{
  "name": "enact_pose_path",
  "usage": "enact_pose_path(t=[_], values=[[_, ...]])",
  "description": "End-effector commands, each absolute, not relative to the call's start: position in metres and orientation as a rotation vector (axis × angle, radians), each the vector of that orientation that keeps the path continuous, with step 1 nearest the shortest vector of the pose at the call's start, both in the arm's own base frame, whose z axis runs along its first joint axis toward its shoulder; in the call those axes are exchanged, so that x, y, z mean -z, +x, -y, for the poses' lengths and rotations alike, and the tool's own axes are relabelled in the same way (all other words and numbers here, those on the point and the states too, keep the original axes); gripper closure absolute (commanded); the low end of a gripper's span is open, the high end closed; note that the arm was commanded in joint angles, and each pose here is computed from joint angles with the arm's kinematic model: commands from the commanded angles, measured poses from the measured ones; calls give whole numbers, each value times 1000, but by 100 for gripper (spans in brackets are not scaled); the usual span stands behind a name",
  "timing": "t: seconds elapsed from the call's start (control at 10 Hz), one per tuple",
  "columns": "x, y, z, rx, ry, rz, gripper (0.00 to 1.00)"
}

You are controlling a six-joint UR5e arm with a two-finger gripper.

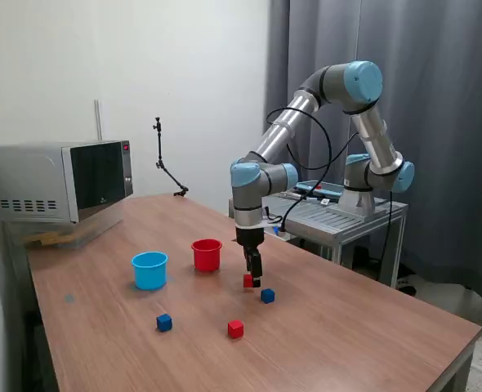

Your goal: Place red objects in the red bin, and blue objects in the blue bin.

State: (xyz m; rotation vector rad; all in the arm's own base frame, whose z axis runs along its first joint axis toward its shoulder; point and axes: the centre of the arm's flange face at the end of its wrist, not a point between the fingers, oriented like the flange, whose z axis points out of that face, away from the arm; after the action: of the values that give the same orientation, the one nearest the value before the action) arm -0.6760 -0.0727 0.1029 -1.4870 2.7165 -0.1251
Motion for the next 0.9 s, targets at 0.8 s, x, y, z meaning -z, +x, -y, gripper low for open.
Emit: enact_pose_path(t=[0.8], values=[[-106,-682,71,95,-1499,-2726,0]])
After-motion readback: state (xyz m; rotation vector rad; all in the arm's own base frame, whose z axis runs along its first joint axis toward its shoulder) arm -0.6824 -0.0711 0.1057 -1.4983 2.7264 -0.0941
